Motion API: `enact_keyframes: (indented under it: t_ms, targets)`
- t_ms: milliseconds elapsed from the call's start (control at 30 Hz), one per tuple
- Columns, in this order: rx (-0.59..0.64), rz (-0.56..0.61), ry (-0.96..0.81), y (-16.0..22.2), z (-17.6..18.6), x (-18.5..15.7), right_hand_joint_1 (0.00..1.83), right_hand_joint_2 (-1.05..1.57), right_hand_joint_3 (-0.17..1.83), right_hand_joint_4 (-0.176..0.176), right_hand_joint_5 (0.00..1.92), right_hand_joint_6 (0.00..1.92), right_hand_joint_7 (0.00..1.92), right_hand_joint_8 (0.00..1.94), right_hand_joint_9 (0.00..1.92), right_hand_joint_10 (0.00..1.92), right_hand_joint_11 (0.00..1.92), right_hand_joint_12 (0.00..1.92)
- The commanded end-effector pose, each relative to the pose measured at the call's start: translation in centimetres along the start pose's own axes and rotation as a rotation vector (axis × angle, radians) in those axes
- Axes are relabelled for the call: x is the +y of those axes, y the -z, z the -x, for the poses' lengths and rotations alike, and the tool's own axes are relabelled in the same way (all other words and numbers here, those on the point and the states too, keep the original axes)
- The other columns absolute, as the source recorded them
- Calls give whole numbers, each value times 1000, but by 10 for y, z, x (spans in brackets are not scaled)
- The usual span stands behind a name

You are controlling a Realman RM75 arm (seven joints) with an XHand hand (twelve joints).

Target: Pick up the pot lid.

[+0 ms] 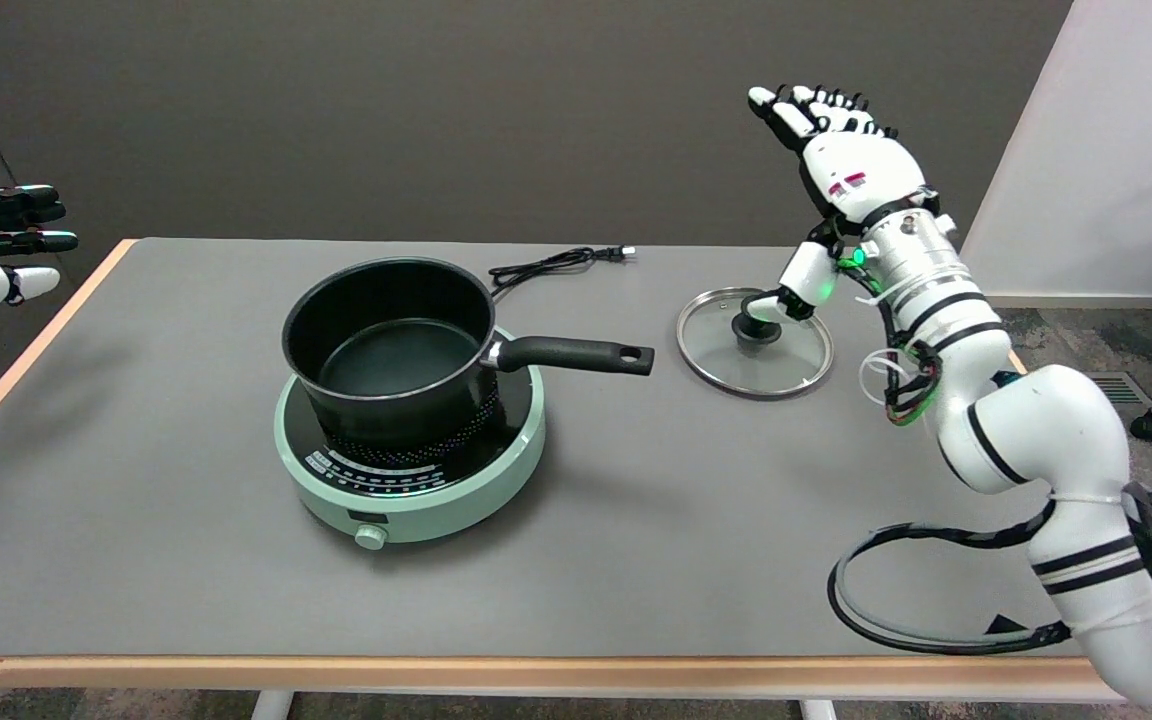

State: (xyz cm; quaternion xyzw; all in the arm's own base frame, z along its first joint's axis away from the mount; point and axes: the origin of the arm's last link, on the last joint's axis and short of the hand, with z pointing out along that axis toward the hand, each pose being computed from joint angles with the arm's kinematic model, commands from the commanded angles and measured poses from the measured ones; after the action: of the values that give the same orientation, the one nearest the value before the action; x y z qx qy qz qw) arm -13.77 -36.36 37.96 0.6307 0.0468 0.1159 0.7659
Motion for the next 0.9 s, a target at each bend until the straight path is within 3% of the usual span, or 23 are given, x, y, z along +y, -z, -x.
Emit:
enact_keyframes:
  t_ms: [33, 900]
  targets:
    - [72, -4, 1, 26, -14, 20, 1132, -638, 1247, 176, 44, 44, 44, 44, 44, 44, 44, 44]
    - [34, 7, 29, 23, 0, 36, 1123, -646, 1293, 176, 36, 36, 36, 36, 36, 36, 36, 36]
